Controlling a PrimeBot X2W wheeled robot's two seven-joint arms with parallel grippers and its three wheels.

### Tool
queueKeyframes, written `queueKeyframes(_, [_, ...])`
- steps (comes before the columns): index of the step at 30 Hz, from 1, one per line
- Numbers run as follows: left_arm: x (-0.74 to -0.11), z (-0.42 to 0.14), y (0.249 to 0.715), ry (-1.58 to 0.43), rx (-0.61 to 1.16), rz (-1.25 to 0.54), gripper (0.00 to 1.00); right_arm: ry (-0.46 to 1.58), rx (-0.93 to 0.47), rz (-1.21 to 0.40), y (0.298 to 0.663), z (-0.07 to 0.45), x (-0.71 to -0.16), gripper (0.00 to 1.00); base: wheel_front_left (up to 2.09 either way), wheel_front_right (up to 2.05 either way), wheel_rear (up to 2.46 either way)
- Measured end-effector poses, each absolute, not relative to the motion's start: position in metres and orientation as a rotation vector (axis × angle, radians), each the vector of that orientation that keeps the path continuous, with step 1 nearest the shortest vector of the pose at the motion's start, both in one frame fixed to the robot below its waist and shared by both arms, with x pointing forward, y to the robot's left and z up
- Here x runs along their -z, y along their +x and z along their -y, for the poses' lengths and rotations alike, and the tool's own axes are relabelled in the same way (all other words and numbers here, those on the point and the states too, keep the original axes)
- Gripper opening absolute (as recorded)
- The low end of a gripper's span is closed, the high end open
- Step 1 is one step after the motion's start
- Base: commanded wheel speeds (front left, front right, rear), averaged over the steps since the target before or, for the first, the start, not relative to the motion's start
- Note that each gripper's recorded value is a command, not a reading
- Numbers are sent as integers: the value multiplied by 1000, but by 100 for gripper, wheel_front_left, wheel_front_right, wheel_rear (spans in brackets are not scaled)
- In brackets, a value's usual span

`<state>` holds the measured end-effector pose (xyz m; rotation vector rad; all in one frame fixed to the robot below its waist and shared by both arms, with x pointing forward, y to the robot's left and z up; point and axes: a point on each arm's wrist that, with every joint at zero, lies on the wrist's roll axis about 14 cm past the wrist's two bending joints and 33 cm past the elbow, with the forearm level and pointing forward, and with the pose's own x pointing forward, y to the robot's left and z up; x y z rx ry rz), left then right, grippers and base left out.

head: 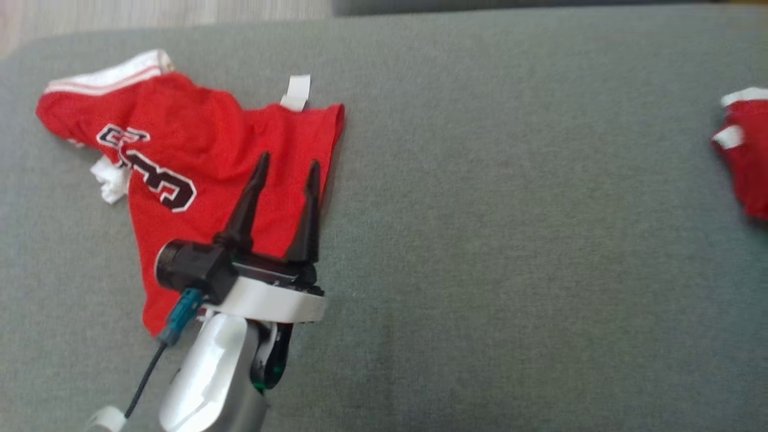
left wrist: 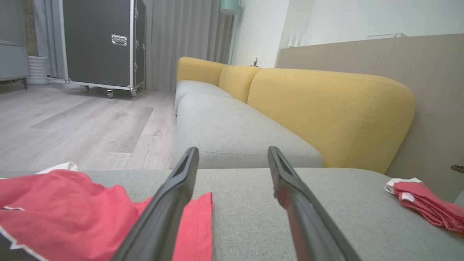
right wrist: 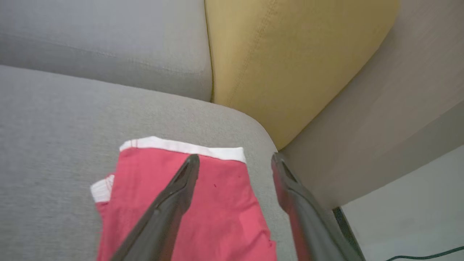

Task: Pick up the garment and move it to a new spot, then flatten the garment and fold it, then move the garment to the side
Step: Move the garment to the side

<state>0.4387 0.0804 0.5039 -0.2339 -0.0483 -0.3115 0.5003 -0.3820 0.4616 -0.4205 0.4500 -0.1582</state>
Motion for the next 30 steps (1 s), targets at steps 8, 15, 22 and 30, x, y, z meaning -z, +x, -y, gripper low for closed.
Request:
queueKeyframes(8, [-528,-88,416,-239,288,108,100,-274,110,-239,496,328,-507,100,0,0,0])
queueKeyframes(15, [-542,-95,391,-249,267,149,100,-8,4,170,484,243,-604,100,0,0,0])
queueKeyframes(22, [-544,-103,383,-286,231,155,100,144,-46,235,442,198,-589,100,0,0,0])
queueKeyframes(30, [-534,-112,376,-285,202,130,100,191,-40,154,408,187,-542,100,0,0,0])
